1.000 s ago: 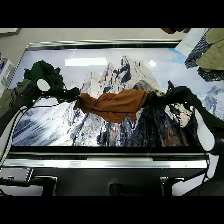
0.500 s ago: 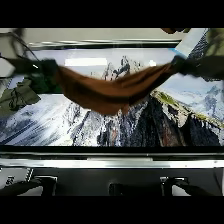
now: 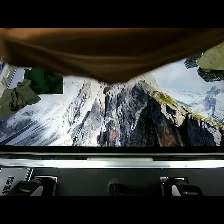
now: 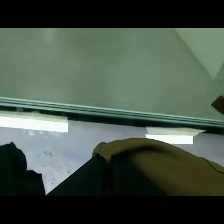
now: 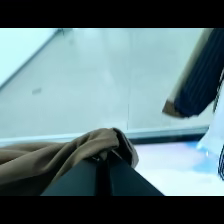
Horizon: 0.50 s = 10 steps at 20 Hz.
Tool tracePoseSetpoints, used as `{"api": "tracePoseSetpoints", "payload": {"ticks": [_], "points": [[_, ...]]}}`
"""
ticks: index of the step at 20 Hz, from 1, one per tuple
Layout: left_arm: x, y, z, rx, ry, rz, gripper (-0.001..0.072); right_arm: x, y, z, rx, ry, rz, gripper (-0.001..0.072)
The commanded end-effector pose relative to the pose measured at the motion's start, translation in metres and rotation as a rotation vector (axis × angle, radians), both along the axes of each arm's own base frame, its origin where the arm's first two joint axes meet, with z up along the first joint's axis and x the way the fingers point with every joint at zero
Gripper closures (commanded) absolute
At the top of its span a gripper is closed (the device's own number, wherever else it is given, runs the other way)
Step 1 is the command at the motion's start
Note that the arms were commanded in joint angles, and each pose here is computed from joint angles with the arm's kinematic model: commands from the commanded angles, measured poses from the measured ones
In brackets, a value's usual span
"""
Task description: Fold the clothes and pants, and hang the long-sleeved shirts on hangers.
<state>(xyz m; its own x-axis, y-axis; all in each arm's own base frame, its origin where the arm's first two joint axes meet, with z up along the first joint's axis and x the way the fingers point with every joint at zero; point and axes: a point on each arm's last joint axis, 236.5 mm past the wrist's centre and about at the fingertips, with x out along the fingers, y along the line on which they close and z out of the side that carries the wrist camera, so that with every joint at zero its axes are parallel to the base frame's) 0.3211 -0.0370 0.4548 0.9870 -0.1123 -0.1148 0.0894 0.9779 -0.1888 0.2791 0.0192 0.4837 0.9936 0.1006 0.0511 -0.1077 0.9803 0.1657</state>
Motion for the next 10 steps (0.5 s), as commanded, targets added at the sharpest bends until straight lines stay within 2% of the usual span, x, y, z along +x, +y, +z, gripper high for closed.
{"api": "tracePoseSetpoints", "payload": {"ticks": [1,4,6,10], "points": [[-0.039,0.015,0.007,-0.019,0.000,0.047,0.0690,-0.038,0.002,0.015,0.066,-0.045,-0.005,0.0679],[-0.012,0.011,-0.041,-0.003,0.158,0.044,0.0690,-0.001,0.005,-0.042,0.172,0.197,0.014,0.0679],[0.016,0.003,-0.097,0.010,0.324,0.028,0.0689,0.033,0.017,-0.112,0.269,0.495,0.050,0.0679],[0.070,-0.018,-0.252,0.021,0.716,-0.008,0.0689,0.080,0.040,-0.267,0.330,1.117,0.137,0.0679]]}}
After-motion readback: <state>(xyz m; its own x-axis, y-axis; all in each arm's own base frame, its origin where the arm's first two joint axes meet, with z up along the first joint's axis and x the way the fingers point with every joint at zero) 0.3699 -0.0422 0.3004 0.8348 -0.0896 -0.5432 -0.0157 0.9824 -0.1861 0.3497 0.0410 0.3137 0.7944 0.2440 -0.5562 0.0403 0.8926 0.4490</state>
